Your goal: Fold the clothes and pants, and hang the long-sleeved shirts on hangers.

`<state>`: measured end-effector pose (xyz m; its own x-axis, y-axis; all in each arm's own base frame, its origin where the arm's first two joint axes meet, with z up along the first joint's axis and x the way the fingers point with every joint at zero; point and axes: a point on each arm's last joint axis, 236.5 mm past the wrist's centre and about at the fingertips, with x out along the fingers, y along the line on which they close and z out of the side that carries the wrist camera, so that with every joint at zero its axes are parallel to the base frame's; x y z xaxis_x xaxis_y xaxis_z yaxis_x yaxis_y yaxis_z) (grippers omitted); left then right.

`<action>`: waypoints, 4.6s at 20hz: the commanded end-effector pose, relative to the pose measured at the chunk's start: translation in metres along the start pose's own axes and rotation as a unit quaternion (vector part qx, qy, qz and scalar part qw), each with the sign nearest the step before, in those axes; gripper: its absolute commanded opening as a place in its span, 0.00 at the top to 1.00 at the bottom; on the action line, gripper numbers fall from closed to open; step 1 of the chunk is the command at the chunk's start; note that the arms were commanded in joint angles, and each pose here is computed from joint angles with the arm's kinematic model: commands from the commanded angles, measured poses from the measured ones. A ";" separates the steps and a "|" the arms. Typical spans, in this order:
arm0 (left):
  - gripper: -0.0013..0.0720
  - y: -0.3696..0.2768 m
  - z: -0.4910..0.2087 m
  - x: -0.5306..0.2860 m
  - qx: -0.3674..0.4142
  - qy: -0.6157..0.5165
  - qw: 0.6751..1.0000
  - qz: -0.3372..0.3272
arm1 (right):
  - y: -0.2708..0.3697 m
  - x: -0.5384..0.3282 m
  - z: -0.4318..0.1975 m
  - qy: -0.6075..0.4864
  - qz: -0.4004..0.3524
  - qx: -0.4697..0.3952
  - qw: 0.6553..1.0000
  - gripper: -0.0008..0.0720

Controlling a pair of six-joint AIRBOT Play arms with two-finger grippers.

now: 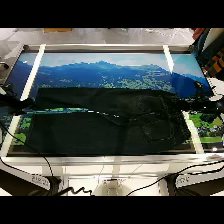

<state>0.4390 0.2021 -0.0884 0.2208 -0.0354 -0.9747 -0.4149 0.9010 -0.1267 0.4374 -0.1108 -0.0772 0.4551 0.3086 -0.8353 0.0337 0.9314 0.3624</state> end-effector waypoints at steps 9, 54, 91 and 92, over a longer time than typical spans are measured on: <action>0.94 -0.049 0.072 0.013 -0.075 -0.142 0.983 -0.092 | -0.001 -0.001 0.001 -0.003 -0.001 0.004 1.000 0.94; 0.95 -0.079 -0.024 -0.268 0.161 -0.251 0.954 0.037 | 0.006 -0.133 -0.198 0.091 -0.007 0.298 0.950 0.25; 0.21 0.082 -0.285 -0.083 -0.154 0.070 0.984 -0.055 | -0.006 -0.042 -0.113 -0.053 0.032 0.302 0.951 0.94; 0.21 0.076 -0.292 -0.075 -0.152 0.078 0.983 -0.069 | -0.005 -0.042 -0.113 -0.053 0.032 0.302 0.951 0.94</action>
<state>0.1410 0.1714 -0.0582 0.1222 -0.1244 -0.9847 -0.6313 0.7558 -0.1738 0.3179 -0.1083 -0.0913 0.5601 0.3058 -0.7699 0.4945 0.6222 0.6069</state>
